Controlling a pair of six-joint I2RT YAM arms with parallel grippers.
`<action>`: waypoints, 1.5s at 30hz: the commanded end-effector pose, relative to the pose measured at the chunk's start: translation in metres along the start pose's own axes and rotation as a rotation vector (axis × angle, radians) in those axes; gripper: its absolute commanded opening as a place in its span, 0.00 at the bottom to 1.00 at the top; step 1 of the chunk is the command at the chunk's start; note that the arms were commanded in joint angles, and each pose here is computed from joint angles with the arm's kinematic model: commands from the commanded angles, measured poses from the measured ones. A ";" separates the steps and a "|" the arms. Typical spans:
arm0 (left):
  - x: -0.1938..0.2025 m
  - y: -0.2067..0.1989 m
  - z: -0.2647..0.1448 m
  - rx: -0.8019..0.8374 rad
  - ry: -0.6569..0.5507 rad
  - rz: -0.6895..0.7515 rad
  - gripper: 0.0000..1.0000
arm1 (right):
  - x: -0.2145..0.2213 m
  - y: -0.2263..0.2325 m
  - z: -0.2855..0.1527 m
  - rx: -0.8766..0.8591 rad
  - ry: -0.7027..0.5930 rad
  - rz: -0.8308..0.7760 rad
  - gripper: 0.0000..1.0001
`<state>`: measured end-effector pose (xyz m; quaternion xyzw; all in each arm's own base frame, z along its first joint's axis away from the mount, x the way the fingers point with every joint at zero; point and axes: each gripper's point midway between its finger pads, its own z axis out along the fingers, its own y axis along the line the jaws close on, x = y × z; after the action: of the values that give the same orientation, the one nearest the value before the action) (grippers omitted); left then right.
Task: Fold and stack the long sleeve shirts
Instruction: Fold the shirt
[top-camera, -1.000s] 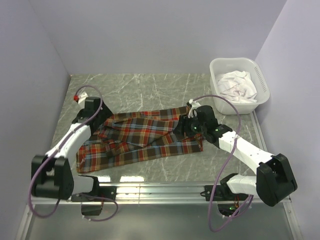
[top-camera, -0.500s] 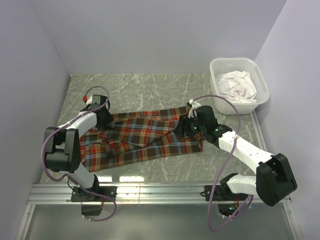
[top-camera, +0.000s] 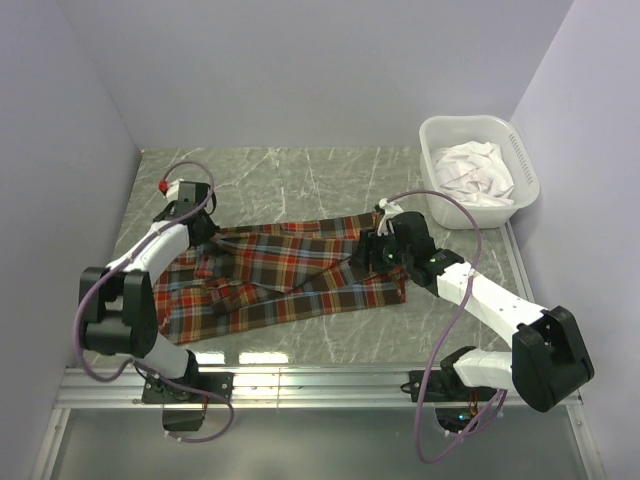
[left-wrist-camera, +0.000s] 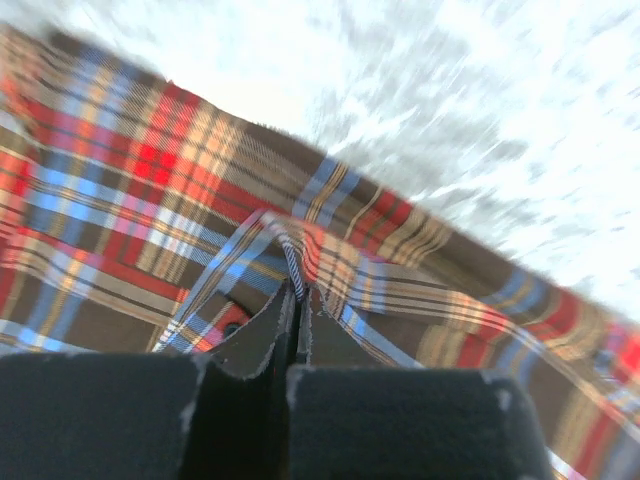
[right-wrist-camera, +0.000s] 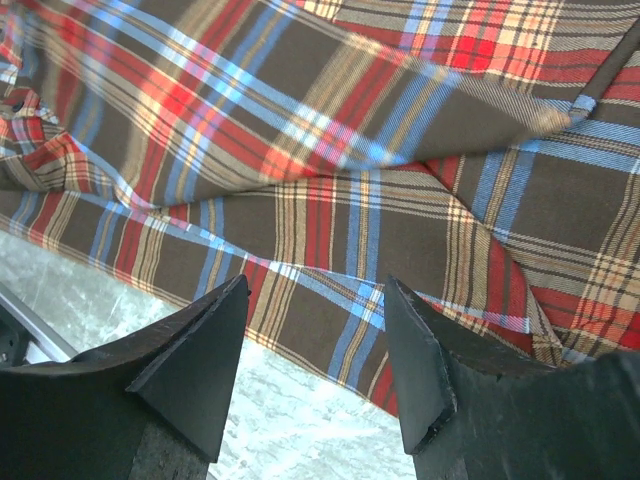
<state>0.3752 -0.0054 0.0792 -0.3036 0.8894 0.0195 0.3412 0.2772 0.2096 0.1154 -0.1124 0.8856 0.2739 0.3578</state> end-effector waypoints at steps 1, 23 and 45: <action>-0.041 0.000 -0.027 0.004 -0.149 -0.049 0.00 | -0.006 0.000 0.002 0.012 -0.019 -0.009 0.64; -0.036 0.034 -0.020 -0.206 -0.111 -0.057 0.24 | -0.004 -0.001 0.005 0.012 -0.015 0.004 0.64; 0.022 0.066 -0.005 -0.113 0.037 -0.275 0.63 | 0.001 0.007 0.002 -0.041 -0.021 -0.008 0.63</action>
<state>0.3090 0.0454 0.0522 -0.4295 0.8541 0.0599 0.2870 0.2749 0.2118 0.1087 -0.1120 0.8871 0.2799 0.3495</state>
